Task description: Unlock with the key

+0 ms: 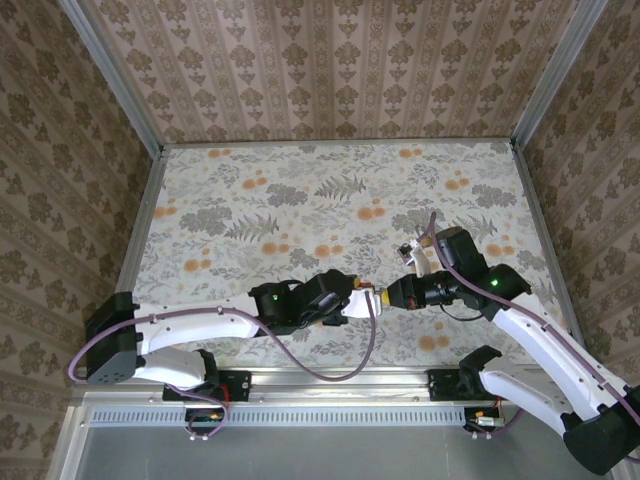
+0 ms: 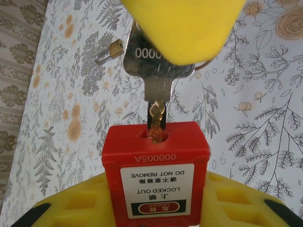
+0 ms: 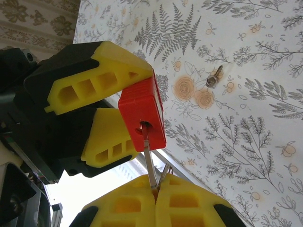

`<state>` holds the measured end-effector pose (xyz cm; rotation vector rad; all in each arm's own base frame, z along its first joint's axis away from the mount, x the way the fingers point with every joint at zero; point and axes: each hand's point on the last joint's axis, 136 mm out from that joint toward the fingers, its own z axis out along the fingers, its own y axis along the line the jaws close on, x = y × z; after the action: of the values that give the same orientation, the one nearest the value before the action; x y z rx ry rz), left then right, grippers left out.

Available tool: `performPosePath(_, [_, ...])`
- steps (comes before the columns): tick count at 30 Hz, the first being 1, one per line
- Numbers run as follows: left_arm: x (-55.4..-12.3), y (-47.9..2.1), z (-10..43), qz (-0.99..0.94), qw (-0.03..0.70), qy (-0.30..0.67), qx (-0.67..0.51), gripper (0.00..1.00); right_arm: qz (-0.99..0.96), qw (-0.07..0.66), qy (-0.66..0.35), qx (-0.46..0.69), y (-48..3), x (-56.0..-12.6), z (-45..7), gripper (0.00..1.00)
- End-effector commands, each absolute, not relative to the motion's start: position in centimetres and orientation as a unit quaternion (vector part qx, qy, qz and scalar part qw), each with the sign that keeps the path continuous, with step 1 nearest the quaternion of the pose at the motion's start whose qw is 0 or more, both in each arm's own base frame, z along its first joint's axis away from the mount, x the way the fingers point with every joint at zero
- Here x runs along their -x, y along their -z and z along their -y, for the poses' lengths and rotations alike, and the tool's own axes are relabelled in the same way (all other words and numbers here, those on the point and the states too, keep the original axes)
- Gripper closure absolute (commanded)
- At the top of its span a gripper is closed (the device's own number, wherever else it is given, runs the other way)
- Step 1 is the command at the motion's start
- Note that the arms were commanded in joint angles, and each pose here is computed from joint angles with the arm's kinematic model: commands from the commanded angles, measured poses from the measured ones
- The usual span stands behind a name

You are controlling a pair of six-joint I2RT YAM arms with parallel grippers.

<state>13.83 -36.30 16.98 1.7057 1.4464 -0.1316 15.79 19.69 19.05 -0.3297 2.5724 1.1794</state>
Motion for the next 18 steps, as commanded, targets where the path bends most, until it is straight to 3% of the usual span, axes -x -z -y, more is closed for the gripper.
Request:
performPosePath(1, [-13.5, -20.0, 37.2, -0.559, 0.483, 0.075, -0.67, 1.0, -0.88, 0.138, -0.438, 0.12, -19.5, -15.2, -20.3, 1.0])
performPosePath(18, [-13.5, -20.8, 39.1, -0.561, 0.481, 0.085, -0.668, 1.0, -0.894, 0.136, -0.408, 0.128, -18.3, -16.3, -21.6, 1.0])
